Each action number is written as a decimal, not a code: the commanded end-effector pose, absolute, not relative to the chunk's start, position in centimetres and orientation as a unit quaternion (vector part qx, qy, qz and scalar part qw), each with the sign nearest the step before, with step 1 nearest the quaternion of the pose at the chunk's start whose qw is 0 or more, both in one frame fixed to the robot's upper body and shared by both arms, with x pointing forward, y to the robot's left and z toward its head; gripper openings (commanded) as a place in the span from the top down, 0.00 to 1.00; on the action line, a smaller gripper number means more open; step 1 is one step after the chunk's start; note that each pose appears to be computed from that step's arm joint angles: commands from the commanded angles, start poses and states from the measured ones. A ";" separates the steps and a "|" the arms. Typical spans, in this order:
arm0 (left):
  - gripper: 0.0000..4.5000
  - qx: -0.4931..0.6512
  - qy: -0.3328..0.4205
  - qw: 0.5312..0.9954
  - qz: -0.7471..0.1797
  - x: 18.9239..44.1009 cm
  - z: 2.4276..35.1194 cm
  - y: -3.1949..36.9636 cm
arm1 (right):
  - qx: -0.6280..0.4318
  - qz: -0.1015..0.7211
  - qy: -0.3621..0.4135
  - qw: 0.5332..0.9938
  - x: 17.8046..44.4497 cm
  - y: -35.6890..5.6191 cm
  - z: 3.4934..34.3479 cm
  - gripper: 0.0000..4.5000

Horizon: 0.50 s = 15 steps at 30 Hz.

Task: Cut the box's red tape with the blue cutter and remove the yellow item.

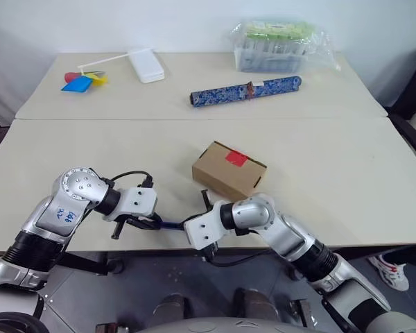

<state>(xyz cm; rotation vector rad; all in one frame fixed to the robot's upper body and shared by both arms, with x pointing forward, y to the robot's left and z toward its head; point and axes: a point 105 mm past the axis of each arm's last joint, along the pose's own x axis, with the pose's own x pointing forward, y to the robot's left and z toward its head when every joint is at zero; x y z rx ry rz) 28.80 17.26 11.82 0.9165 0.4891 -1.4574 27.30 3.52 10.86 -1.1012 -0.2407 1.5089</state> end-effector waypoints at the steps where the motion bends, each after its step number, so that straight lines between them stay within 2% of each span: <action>1: 0.90 0.398 0.234 0.621 -0.633 28.8 10.5 17.3 | -0.476 0.656 -0.104 0.577 27.0 4.1 10.3 0.99; 5: 0.90 0.399 0.235 0.623 -0.630 29.0 10.5 17.4 | -0.478 0.651 -0.109 0.579 27.3 4.4 10.7 0.99; 8: 0.90 0.400 0.230 0.629 -0.625 29.2 10.7 17.4 | -0.467 0.640 -0.117 0.599 27.6 4.3 11.8 0.99; 12: 0.90 0.397 0.220 0.649 -0.610 29.6 11.2 18.0 | -0.432 0.618 -0.130 0.644 27.9 3.4 14.9 0.99; 15: 0.90 0.400 0.196 0.671 -0.593 30.2 11.8 19.0 | -0.353 0.609 -0.118 0.700 27.9 1.3 17.8 0.99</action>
